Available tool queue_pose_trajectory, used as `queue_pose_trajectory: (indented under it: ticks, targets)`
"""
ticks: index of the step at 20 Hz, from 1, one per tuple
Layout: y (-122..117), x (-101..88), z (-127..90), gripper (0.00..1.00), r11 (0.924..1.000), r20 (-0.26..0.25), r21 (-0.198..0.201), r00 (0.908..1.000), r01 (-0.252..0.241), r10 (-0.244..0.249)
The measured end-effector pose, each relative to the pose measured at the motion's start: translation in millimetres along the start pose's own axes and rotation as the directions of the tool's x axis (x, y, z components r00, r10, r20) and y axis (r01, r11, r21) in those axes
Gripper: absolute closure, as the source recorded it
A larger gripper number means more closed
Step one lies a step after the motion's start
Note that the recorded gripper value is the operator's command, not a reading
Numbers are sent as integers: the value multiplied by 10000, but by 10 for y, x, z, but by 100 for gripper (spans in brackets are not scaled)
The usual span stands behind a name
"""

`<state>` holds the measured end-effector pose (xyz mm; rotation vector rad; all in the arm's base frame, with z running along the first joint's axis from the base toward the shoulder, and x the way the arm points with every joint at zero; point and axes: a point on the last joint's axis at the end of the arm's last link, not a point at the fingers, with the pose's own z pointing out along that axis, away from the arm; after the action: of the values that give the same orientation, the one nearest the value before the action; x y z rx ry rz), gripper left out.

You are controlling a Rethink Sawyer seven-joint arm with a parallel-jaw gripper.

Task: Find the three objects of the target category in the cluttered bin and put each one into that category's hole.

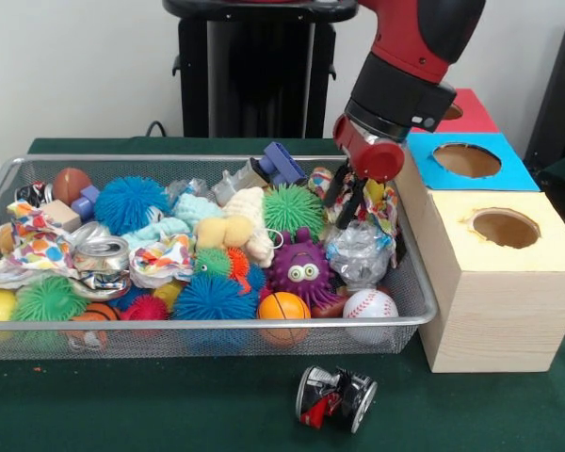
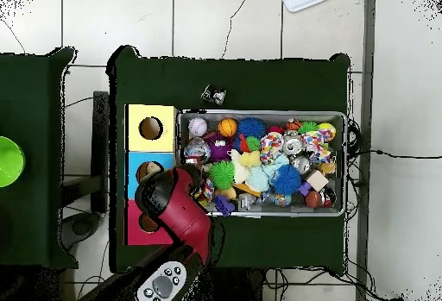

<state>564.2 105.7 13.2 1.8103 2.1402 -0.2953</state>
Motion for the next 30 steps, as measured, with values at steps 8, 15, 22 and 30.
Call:
queue_pose_trajectory:
  ticks: [8, 15, 22, 30]
  targets:
    - [-59, 102, -146, 0, 9994, -306, 334, 9995, -103, 113]
    - [-43, 157, -204, 0, 9950, -179, 197, 9950, -982, 985]
    - [93, 67, -128, 0, 9883, 141, -475, 9892, -1451, 1459]
    - [416, -243, 123, 0, 9572, 782, -2389, 9793, -1632, 1865]
